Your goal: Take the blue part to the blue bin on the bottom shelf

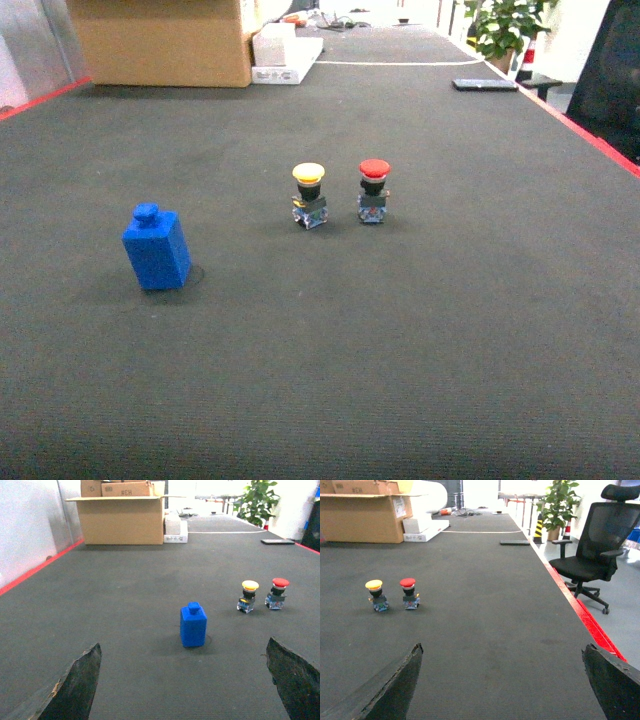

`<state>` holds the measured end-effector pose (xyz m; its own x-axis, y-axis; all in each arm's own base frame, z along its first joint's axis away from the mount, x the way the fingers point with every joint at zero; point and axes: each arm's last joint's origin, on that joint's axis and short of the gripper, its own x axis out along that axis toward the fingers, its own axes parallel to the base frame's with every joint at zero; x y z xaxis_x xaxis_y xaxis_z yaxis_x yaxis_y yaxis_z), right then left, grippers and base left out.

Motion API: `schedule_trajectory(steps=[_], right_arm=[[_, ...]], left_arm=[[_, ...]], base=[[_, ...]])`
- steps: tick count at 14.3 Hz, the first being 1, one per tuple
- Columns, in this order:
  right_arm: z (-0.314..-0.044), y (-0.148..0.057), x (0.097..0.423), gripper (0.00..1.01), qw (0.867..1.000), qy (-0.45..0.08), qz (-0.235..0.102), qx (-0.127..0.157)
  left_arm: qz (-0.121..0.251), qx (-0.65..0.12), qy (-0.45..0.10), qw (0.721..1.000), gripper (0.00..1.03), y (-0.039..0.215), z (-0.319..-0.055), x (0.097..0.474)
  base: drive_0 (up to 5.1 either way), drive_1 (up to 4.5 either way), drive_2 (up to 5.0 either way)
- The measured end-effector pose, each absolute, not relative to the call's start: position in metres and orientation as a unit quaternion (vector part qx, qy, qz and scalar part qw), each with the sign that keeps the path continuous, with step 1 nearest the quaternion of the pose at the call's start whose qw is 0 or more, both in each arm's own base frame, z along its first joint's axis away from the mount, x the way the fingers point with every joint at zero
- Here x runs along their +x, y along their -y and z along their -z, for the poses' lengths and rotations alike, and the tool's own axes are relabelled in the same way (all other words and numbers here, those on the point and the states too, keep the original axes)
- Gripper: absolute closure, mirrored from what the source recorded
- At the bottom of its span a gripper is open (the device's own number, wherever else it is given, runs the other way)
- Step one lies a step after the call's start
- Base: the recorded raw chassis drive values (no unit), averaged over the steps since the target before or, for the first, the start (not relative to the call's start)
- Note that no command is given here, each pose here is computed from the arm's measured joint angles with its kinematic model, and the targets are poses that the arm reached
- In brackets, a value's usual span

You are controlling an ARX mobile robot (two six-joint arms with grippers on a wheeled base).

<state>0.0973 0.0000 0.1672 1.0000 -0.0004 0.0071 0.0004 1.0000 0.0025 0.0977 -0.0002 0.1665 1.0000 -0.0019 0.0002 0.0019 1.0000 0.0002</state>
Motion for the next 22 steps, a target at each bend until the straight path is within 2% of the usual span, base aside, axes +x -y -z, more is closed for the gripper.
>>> schedule_trajectory(steps=[15, 16, 17, 18, 19, 20, 22], right_arm=[[-0.167, 0.0, 0.097, 0.03, 1.0, 0.001, 0.0, 0.001], [-0.167, 0.0, 0.097, 0.03, 1.0, 0.001, 0.0, 0.001], [-0.167, 0.0, 0.097, 0.03, 1.0, 0.001, 0.0, 0.001], [-0.167, 0.0, 0.097, 0.03, 1.0, 0.001, 0.0, 0.001], [-0.167, 0.0, 0.097, 0.03, 1.0, 0.0, 0.0, 0.001], [-0.167, 0.0, 0.097, 0.03, 1.0, 0.001, 0.0, 0.001], [-0.167, 0.0, 0.097, 0.03, 1.0, 0.001, 0.0, 0.001]], left_arm=[[0.001, 0.0, -0.002, 1.0, 0.05, 0.0, -0.166, 0.098], [-0.034, 0.009, -0.071, 0.997, 0.05, 0.002, -0.164, 0.097], [-0.065, 0.024, -0.139, 0.988, 0.05, 0.004, -0.164, 0.101], [-0.09, 0.027, -0.155, 0.984, 0.05, 0.004, -0.164, 0.108], [-0.099, 0.018, -0.145, 0.984, 0.05, 0.002, -0.166, 0.116], [-0.093, 0.009, -0.123, 0.988, 0.05, 0.003, -0.176, 0.129], [-0.058, 0.007, -0.108, 0.992, 0.05, 0.011, -0.184, 0.169]], base=[[0.0, 0.0, 0.0], [0.0, 0.0, 0.0], [0.0, 0.0, 0.0], [0.0, 0.0, 0.0], [0.0, 0.0, 0.0], [0.0, 0.0, 0.0], [0.0, 0.0, 0.0]])
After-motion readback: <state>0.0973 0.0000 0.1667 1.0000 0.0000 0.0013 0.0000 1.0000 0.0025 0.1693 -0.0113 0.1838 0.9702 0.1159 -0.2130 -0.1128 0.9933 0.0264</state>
